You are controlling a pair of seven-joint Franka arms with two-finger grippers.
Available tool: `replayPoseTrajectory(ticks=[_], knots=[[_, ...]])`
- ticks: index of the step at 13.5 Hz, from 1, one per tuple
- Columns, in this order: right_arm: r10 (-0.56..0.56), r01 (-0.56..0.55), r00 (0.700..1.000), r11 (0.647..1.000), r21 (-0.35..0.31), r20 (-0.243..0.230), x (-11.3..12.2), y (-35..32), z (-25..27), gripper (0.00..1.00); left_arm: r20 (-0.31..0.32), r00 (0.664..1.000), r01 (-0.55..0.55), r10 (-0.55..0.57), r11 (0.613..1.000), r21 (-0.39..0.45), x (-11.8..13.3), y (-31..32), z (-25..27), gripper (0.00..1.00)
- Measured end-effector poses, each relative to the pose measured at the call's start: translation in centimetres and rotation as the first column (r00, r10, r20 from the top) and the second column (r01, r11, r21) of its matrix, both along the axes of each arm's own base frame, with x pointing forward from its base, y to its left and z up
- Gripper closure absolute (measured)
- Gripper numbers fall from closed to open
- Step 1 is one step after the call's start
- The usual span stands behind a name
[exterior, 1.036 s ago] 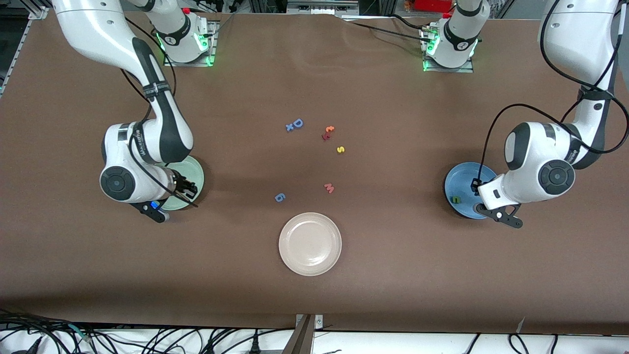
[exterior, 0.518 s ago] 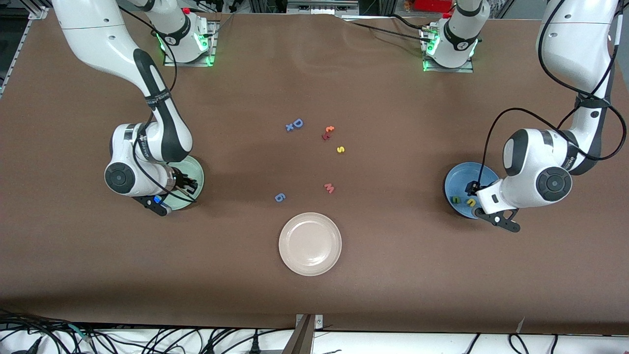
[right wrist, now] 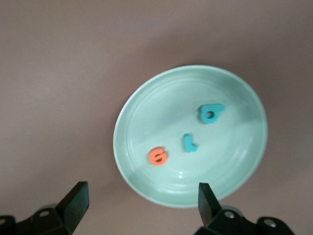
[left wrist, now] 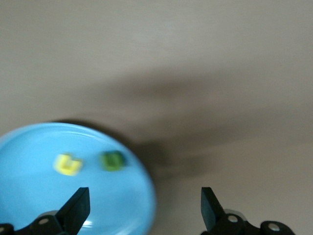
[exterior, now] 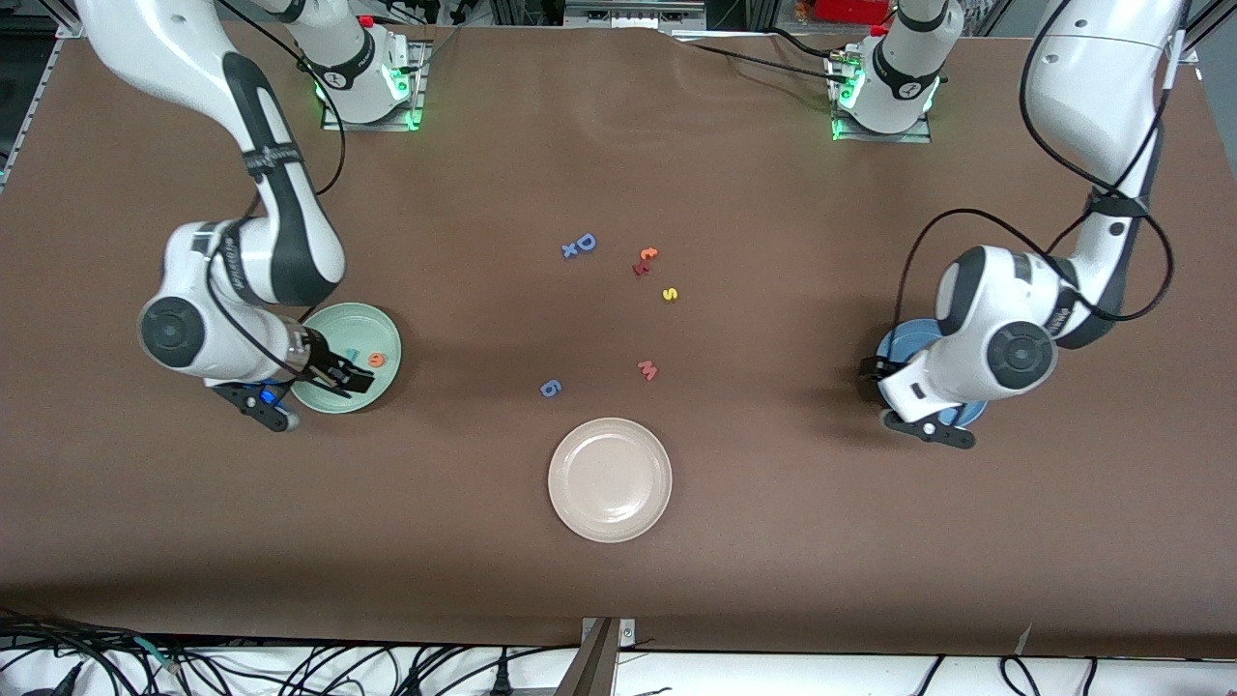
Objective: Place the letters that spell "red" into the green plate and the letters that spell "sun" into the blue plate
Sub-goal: 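Return the right gripper to rest while the left gripper reaches the yellow s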
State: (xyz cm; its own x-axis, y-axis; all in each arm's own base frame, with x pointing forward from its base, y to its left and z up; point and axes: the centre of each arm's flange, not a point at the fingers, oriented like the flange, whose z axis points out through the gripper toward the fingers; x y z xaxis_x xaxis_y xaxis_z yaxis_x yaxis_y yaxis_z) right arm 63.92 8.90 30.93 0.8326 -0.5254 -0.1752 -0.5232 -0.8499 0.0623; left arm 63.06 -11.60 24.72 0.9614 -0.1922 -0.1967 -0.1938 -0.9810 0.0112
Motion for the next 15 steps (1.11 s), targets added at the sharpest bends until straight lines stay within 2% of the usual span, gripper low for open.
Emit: replayPoseTrajectory(ticks=[4,10,15], knots=[[0.031,-0.032,0.998,0.999,0.018,0.059,1.3,-1.2,9.4,0.0,-0.011,0.992,-0.124,0.124,0.992,-0.003,-2.6,-9.7,0.8,0.0],[0.196,-0.193,0.967,0.981,-0.032,0.162,1.0,-4.7,21.7,0.0,-0.001,0.97,-0.244,0.244,0.97,0.019,-7.2,-20.3,1.4,0.0],[0.243,-0.243,0.954,0.97,-0.021,0.174,-1.3,-6.5,26.0,0.0,0.029,0.944,-0.328,0.328,0.944,0.014,-9.8,-24.1,0.5,0.0]])
